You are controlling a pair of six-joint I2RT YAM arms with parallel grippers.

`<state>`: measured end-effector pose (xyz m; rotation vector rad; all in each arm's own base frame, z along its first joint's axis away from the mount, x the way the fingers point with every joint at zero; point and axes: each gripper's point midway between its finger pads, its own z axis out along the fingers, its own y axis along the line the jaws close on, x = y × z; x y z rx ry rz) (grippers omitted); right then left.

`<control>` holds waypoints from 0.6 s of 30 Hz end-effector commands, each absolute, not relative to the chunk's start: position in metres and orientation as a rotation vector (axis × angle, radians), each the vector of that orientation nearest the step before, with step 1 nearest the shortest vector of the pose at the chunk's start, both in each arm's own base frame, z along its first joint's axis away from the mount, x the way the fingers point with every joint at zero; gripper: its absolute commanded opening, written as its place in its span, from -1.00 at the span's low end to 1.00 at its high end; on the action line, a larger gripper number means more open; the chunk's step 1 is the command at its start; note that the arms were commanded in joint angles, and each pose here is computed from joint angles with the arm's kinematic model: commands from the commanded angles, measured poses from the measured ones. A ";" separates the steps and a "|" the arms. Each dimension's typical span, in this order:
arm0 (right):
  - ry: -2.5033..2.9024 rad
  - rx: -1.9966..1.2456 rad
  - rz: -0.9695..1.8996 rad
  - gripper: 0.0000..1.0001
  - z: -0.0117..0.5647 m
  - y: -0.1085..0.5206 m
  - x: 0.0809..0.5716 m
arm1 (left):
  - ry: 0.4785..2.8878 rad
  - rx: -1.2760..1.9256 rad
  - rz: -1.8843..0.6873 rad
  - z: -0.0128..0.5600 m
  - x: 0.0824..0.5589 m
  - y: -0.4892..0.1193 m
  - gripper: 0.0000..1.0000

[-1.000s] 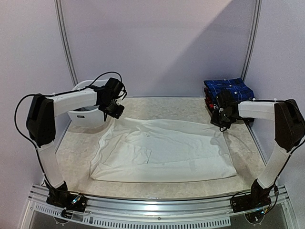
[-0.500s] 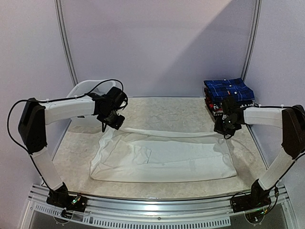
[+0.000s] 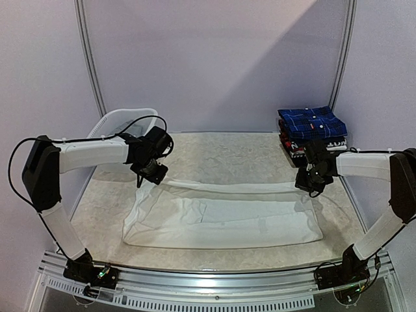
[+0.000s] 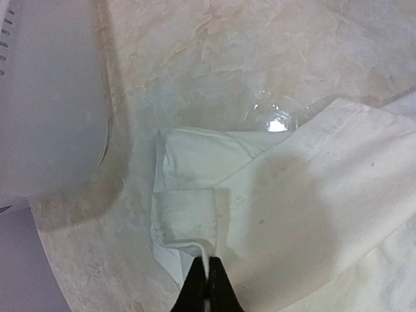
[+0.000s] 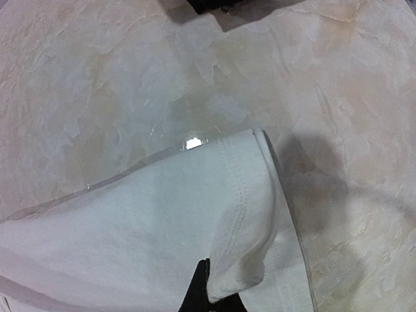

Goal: Fold and stack the mixed laundry pile
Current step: Fold the 1/3-folded T-shirt at the center of the board.

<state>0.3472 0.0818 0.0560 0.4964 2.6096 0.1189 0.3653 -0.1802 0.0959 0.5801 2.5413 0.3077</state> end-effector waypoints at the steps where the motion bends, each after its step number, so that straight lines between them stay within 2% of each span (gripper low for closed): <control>1: 2.605 0.509 0.097 -0.99 0.056 0.076 0.342 | 2.516 0.562 0.309 0.106 0.359 -0.181 -1.00; 18: 2.651 0.505 0.103 -0.98 0.042 0.075 0.323 | 2.559 0.551 0.356 0.103 0.315 -0.169 -1.00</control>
